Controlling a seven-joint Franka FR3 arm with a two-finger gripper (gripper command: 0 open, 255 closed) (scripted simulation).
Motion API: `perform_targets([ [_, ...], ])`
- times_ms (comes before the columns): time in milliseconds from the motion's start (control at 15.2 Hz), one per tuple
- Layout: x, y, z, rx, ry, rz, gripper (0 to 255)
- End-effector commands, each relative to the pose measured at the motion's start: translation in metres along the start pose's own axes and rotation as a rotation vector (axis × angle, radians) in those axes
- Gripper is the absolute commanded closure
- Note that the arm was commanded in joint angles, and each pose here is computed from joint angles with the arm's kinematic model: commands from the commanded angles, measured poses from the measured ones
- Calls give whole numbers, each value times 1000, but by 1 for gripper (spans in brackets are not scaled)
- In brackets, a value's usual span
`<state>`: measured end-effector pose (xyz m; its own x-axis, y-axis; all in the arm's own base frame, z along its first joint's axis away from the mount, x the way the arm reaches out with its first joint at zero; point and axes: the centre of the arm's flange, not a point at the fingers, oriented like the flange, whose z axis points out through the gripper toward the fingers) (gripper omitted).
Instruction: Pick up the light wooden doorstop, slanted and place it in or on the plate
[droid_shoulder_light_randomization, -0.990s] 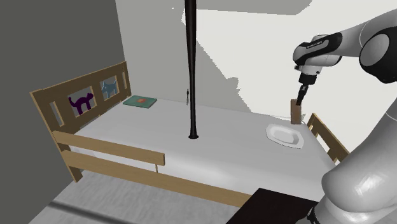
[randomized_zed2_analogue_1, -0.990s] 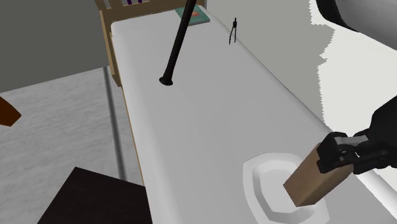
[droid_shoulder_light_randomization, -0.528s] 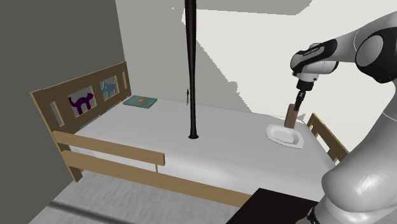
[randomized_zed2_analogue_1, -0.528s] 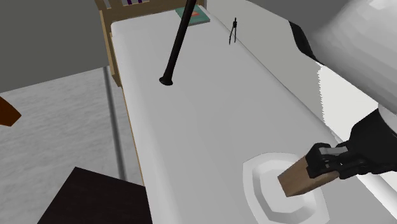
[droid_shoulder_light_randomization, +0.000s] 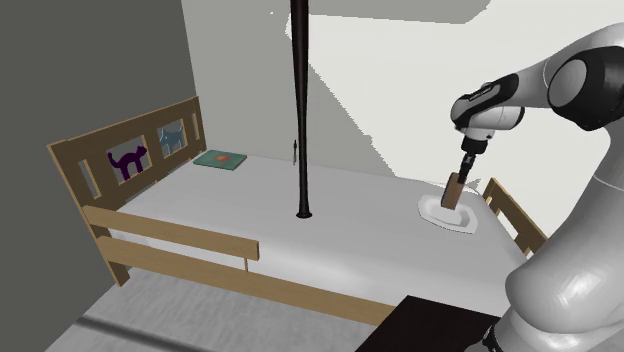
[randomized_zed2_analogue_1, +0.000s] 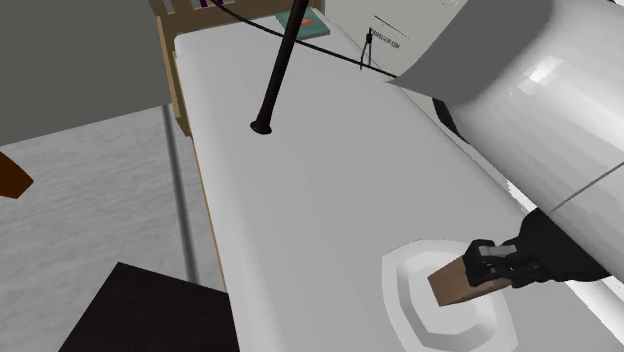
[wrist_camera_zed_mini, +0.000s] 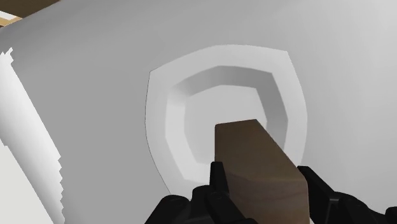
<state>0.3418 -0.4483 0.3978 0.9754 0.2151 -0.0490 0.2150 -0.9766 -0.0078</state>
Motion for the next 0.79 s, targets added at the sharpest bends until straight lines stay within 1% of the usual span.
perform_targets([
  [0,0,0,10,-1,1,0,255],
  [330,1,0,39,-1,1,0,255],
  [726,1,0,39,-1,1,0,255],
])
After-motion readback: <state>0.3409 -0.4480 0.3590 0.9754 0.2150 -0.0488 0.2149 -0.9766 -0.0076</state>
